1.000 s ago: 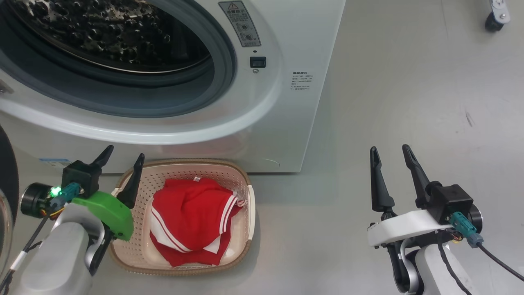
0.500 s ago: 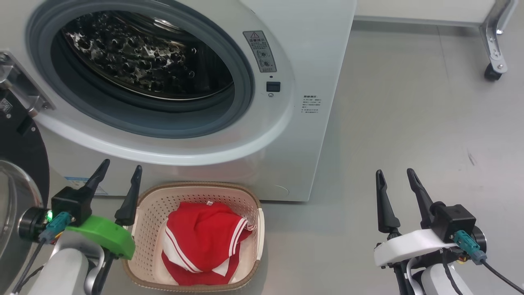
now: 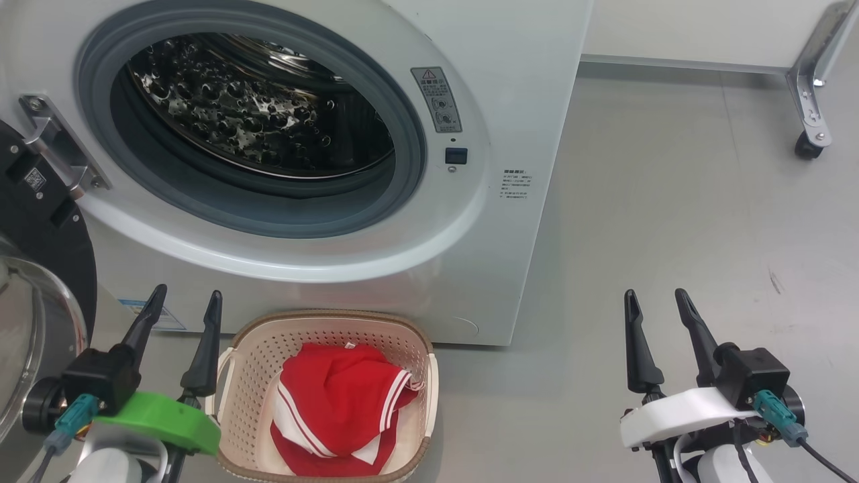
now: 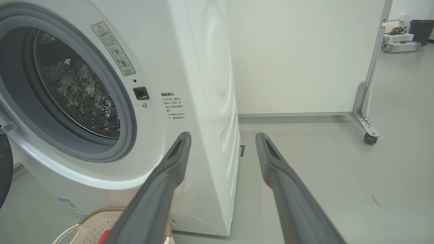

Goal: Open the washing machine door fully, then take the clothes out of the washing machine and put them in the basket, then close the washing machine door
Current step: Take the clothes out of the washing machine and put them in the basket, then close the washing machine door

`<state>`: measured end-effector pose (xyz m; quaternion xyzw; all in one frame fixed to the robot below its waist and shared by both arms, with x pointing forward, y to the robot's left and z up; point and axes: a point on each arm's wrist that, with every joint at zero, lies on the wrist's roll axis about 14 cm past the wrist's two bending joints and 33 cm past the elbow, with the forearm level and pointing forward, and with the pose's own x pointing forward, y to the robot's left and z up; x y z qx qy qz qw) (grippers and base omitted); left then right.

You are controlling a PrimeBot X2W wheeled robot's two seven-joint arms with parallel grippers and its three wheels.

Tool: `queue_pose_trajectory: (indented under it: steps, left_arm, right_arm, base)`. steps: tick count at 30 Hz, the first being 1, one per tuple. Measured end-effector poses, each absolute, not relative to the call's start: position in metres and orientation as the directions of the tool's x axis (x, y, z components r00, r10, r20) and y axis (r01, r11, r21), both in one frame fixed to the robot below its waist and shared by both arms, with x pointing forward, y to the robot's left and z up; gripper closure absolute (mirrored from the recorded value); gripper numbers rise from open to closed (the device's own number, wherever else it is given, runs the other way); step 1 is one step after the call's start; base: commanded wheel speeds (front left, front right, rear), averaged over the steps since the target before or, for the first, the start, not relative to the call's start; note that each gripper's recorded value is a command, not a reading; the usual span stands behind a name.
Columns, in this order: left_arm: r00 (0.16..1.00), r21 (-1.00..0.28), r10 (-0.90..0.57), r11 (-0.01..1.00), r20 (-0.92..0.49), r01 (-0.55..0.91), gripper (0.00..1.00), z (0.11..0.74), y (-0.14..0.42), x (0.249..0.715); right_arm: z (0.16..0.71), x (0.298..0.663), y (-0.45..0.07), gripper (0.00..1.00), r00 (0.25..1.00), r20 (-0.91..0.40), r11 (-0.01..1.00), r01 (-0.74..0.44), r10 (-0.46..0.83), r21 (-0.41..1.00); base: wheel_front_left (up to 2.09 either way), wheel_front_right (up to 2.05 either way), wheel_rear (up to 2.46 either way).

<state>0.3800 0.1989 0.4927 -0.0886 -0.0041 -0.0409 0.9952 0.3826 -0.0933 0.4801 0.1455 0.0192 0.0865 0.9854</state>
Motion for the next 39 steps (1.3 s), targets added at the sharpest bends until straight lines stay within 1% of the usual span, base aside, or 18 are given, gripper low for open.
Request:
queue_pose_trajectory:
  steps: [11, 19, 39]
  left_arm:
    - [0.998, -0.209, -0.056, 0.976, 0.012, 0.057, 0.00, 0.488, 0.197, 0.364]
    - [0.998, -0.230, -0.051, 0.972, 0.022, 0.055, 0.00, 0.490, 0.196, 0.361]
    - [0.998, -0.202, -0.059, 0.977, 0.029, 0.063, 0.00, 0.491, 0.194, 0.362]
  right_arm:
    - [0.478, 0.378, -0.094, 0.00, 0.984, -0.020, 0.942, -0.166, 0.179, 0.293]
    - [0.477, 0.377, -0.096, 0.00, 0.984, -0.020, 0.942, -0.162, 0.175, 0.294]
    - [0.476, 0.376, -0.098, 0.00, 0.985, -0.025, 0.942, -0.156, 0.171, 0.299]
  base:
    - [0.00, 0.00, 0.00]
    - [0.00, 0.00, 0.00]
    - [0.00, 0.00, 0.00]
